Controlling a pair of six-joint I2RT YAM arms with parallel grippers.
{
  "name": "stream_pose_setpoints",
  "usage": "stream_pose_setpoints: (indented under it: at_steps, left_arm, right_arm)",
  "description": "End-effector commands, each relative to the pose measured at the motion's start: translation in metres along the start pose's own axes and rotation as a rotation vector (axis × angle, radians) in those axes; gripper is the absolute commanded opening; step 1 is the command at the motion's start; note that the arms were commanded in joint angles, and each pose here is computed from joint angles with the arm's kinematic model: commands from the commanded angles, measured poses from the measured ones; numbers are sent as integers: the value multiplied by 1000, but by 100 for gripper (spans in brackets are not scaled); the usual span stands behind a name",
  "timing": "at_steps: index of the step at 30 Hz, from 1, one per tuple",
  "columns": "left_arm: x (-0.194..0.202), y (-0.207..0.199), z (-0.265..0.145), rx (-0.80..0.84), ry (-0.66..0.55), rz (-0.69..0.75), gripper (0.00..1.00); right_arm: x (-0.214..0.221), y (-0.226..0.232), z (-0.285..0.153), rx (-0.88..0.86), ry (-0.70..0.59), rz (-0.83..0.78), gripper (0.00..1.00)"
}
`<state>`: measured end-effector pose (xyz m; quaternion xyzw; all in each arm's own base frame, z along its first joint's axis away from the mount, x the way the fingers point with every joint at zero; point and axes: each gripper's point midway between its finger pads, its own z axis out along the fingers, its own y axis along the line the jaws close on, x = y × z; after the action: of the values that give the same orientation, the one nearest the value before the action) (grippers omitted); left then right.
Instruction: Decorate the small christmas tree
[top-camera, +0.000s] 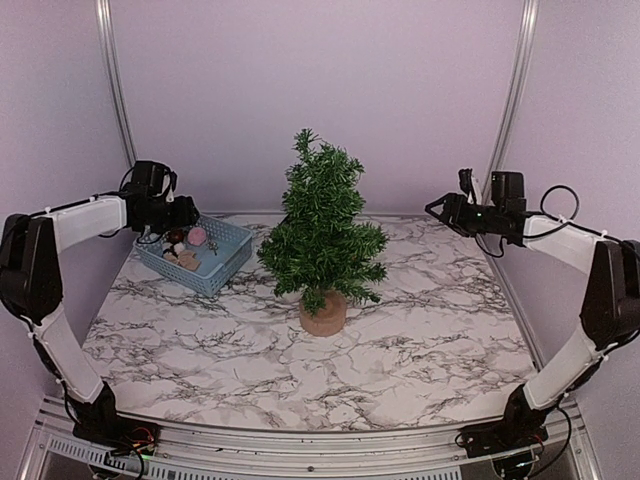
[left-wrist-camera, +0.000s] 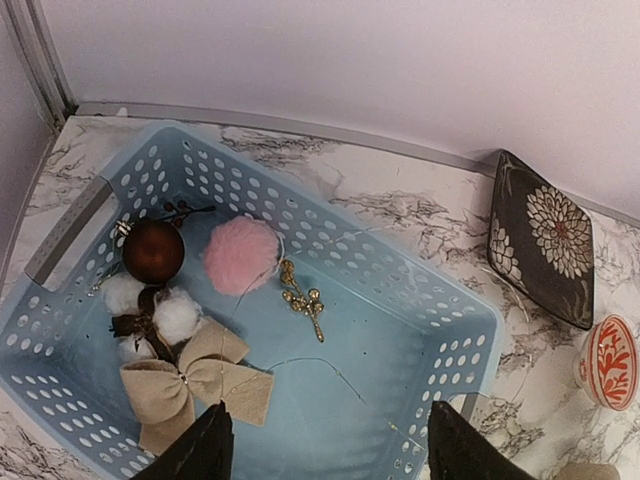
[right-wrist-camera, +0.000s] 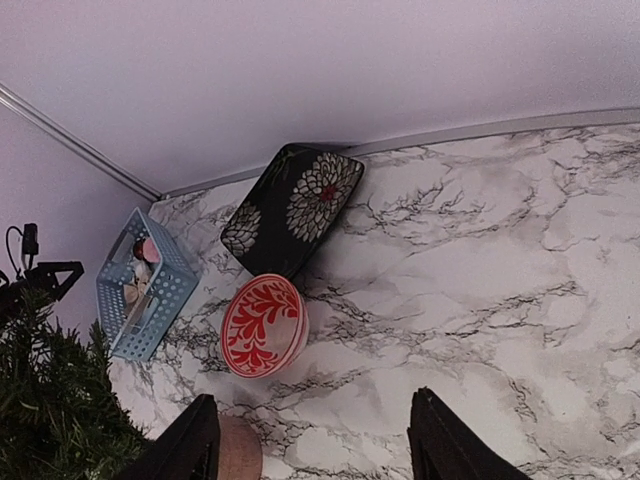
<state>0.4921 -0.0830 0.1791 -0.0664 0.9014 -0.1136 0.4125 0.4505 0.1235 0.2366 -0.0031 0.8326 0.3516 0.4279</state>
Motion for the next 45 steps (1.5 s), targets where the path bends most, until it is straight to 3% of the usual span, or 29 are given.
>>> stream_pose_setpoints:
  at_steps: [1, 10, 22, 45]
  left_arm:
    - [13, -5, 8, 29, 71, 51, 66]
    - [13, 6, 47, 10, 108, 257, 58]
    - [38, 48, 84, -91, 213, 244, 44]
    - [43, 69, 137, -167, 227, 297, 27]
  right_arm:
    - [-7, 31, -5, -48, -33, -146, 63]
    - [6, 44, -6, -117, -4, -170, 63]
    - [11, 40, 10, -164, -3, -131, 62]
    - [8, 31, 29, -175, 16, -111, 60]
